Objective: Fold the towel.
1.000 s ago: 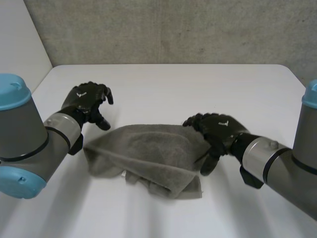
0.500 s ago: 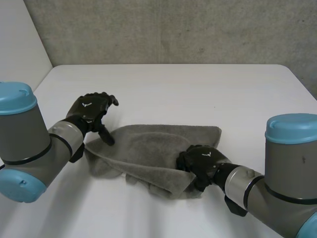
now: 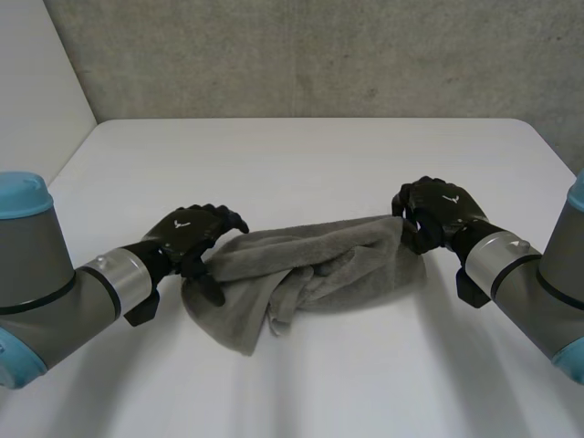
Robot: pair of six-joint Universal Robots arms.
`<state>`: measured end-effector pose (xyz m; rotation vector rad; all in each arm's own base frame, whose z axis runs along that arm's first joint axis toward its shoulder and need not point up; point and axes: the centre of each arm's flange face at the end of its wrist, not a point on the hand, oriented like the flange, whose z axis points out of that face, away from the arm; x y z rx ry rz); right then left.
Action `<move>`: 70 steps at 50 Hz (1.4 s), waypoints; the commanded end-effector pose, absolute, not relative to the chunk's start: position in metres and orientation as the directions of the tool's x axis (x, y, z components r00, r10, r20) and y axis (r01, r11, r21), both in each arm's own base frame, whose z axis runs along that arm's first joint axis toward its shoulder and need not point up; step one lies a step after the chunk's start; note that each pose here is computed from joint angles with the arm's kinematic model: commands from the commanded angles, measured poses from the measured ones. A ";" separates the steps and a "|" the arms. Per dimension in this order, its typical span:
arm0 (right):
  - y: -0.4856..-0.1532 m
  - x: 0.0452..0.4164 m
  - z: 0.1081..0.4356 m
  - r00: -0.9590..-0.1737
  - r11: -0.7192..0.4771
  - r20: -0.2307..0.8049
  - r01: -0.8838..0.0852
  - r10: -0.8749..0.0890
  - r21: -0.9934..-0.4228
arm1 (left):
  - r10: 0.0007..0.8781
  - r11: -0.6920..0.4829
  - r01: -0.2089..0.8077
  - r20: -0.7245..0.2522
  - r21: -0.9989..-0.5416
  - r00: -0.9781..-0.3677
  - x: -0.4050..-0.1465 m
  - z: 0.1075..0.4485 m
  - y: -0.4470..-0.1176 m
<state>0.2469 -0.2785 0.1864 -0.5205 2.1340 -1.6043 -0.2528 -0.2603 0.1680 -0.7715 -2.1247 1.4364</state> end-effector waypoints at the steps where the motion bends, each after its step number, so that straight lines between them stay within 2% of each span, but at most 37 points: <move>1: -0.280 0.241 0.183 -0.848 0.281 -0.109 -0.049 -0.519 -0.959 | 0.602 0.288 0.185 0.027 -0.940 -0.798 -0.249 0.156 -0.275; 4: -0.280 0.238 0.182 -0.853 0.286 -0.109 -0.049 -0.511 -0.957 | 0.562 0.287 0.185 0.009 -0.940 -0.827 -0.246 0.150 -0.281; 9: -0.283 0.232 0.185 -0.863 0.282 -0.109 -0.040 -0.494 -0.958 | 0.539 0.309 0.198 0.000 -0.930 -0.842 -0.245 0.141 -0.284; 17: -0.281 0.231 0.188 -0.863 0.287 -0.111 -0.041 -0.493 -0.957 | 0.549 0.352 0.214 0.015 -0.911 -0.836 -0.250 0.126 -0.282; 24: -0.275 0.231 0.191 -0.855 0.307 -0.114 -0.055 -0.507 -0.950 | 0.546 0.372 0.204 0.035 -0.905 -0.837 -0.249 0.129 -0.280; 26: -0.266 0.235 0.191 -0.821 0.324 -0.106 -0.100 -0.560 -0.941 | 0.542 0.381 0.196 0.047 -0.904 -0.839 -0.248 0.132 -0.279; 29: -0.259 0.238 0.193 -0.795 0.324 -0.092 -0.135 -0.599 -0.936 | 0.539 0.378 0.161 0.075 -0.912 -0.839 -0.247 0.149 -0.274; 31: -0.246 0.240 0.197 -0.745 0.317 -0.057 -0.213 -0.665 -0.924 | 0.544 0.373 0.140 0.094 -0.917 -0.834 -0.248 0.159 -0.271; 32: -0.246 0.240 0.197 -0.745 0.317 -0.056 -0.213 -0.665 -0.924 | 0.550 0.368 0.115 0.116 -0.923 -0.827 -0.249 0.168 -0.268; 34: -0.240 0.239 0.204 -0.708 0.282 0.008 -0.292 -0.706 -0.914 | 0.559 0.360 0.093 0.134 -0.928 -0.818 -0.251 0.177 -0.266; 38: -0.238 0.238 0.211 -0.671 0.233 0.081 -0.364 -0.737 -0.902 | 0.586 0.313 0.072 0.133 -0.947 -0.799 -0.253 0.194 -0.266; 42: -0.250 0.239 0.221 -0.638 0.151 0.188 -0.437 -0.747 -0.887 | 0.583 0.293 0.065 0.125 -0.954 -0.803 -0.252 0.199 -0.275; 48: -0.273 0.248 0.224 -0.625 0.092 0.242 -0.452 -0.742 -0.887 | 0.591 0.245 0.066 0.095 -0.967 -0.801 -0.261 0.200 -0.308; 50: -0.297 0.254 0.232 -0.647 0.044 0.298 -0.457 -0.702 -0.889 | 0.592 0.208 0.074 0.066 -0.975 -0.803 -0.263 0.205 -0.320; 51: -0.297 0.254 0.232 -0.647 0.044 0.298 -0.457 -0.702 -0.889 | 0.595 0.152 0.077 0.029 -0.985 -0.804 -0.266 0.217 -0.330; 52: -0.309 0.259 0.248 -0.666 -0.010 0.345 -0.452 -0.661 -0.892 | 0.597 0.080 0.075 -0.012 -0.994 -0.802 -0.270 0.235 -0.339; 53: -0.321 0.264 0.272 -0.691 -0.084 0.395 -0.438 -0.605 -0.895 | 0.597 0.079 0.075 -0.013 -0.994 -0.802 -0.271 0.235 -0.339; 54: -0.321 0.264 0.272 -0.692 -0.085 0.395 -0.438 -0.604 -0.895 | 0.599 -0.007 0.064 -0.056 -0.998 -0.799 -0.275 0.258 -0.346; 55: -0.332 0.266 0.304 -0.734 -0.176 0.437 -0.408 -0.519 -0.896 | 0.594 -0.099 0.048 -0.098 -0.994 -0.798 -0.279 0.283 -0.351; 56: -0.332 0.266 0.305 -0.735 -0.177 0.437 -0.408 -0.518 -0.896 | 0.594 -0.100 0.047 -0.098 -0.994 -0.798 -0.279 0.284 -0.352; 57: -0.339 0.267 0.341 -0.780 -0.287 0.461 -0.367 -0.423 -0.885 | 0.578 -0.197 0.026 -0.138 -0.980 -0.804 -0.281 0.311 -0.356; 58: -0.339 0.264 0.379 -0.831 -0.403 0.449 -0.307 -0.329 -0.862 | 0.578 -0.198 0.026 -0.138 -0.980 -0.804 -0.281 0.311 -0.356; 59: -0.339 0.264 0.379 -0.831 -0.404 0.449 -0.306 -0.328 -0.862 | 0.556 -0.310 -0.008 -0.175 -0.951 -0.813 -0.281 0.344 -0.356; 60: -0.334 0.260 0.409 -0.868 -0.501 0.423 -0.252 -0.261 -0.828 | 0.531 -0.435 -0.044 -0.216 -0.900 -0.819 -0.280 0.380 -0.348; 61: -0.329 0.257 0.429 -0.887 -0.567 0.402 -0.216 -0.226 -0.795 | 0.531 -0.436 -0.045 -0.217 -0.899 -0.819 -0.280 0.380 -0.348; 63: -0.326 0.255 0.433 -0.890 -0.593 0.402 -0.209 -0.214 -0.778 | 0.490 -0.603 -0.099 -0.269 -0.792 -0.829 -0.277 0.426 -0.329; 64: -0.326 0.255 0.433 -0.890 -0.593 0.402 -0.209 -0.214 -0.778 | 0.489 -0.603 -0.099 -0.269 -0.791 -0.829 -0.277 0.426 -0.329; 65: -0.324 0.256 0.427 -0.884 -0.582 0.408 -0.213 -0.226 -0.784 | 0.478 -0.643 -0.111 -0.285 -0.757 -0.831 -0.276 0.435 -0.324; 67: -0.323 0.257 0.418 -0.875 -0.565 0.417 -0.219 -0.247 -0.795 | 0.481 -0.649 -0.112 -0.292 -0.753 -0.827 -0.275 0.434 -0.322; 69: -0.318 0.258 0.397 -0.849 -0.532 0.446 -0.247 -0.283 -0.810 | 0.491 -0.632 -0.102 -0.295 -0.768 -0.820 -0.274 0.426 -0.323; 70: -0.318 0.258 0.396 -0.849 -0.532 0.446 -0.248 -0.284 -0.810 | 0.509 -0.607 -0.091 -0.298 -0.790 -0.808 -0.274 0.414 -0.325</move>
